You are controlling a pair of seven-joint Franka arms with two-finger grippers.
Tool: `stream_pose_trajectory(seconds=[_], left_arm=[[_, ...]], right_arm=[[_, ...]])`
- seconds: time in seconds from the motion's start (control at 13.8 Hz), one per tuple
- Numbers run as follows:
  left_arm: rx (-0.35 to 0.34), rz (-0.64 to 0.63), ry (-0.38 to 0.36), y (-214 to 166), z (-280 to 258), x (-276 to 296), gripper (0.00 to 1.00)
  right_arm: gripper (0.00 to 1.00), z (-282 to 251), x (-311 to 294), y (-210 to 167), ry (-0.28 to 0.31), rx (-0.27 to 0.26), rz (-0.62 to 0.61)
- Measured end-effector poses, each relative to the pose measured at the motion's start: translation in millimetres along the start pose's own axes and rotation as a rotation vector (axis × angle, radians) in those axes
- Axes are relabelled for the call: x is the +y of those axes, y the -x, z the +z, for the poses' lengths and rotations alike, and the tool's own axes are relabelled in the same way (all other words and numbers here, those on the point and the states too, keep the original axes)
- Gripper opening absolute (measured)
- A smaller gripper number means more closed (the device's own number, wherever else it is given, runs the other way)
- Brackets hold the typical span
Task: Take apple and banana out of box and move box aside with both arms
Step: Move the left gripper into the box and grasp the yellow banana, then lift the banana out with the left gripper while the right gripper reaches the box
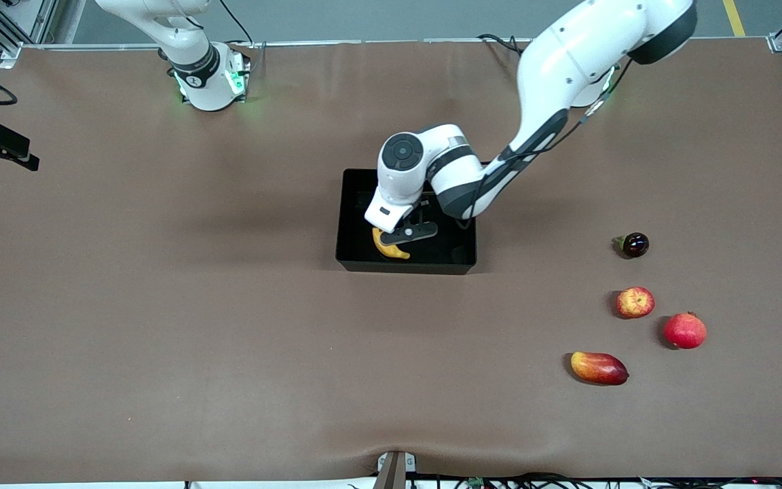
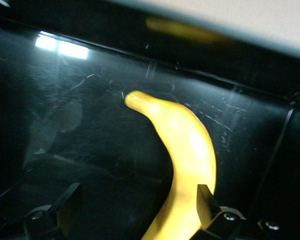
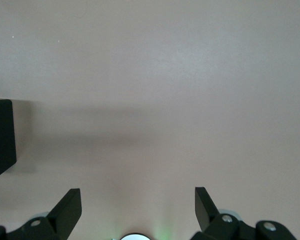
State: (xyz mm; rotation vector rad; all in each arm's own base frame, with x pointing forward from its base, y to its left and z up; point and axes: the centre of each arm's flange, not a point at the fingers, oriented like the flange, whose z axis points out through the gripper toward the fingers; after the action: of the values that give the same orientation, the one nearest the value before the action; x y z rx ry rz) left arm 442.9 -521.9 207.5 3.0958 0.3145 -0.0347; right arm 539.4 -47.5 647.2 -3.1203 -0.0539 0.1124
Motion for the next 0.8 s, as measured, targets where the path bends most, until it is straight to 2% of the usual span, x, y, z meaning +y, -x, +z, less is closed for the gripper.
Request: stream_pose_trajectory(seconds=[0.36,0.58,0.65,0.8], left_arm=[[0.009,0.016,0.021,11,17,25,1.0],[-0.007,0.018,0.029,13,31,29,0.72],[-0.011,0.02,0.029,15,35,30,0.72],[-0.009,0.019,0.032,15,33,32,0.54]], right_arm=[[1.0,0,0,0,0.0,0.0,0.0],[1.0,0,0,0,0.0,0.0,0.0],[1.0,0,0,0,0.0,0.0,0.0],[1.0,0,0,0,0.0,0.0,0.0]])
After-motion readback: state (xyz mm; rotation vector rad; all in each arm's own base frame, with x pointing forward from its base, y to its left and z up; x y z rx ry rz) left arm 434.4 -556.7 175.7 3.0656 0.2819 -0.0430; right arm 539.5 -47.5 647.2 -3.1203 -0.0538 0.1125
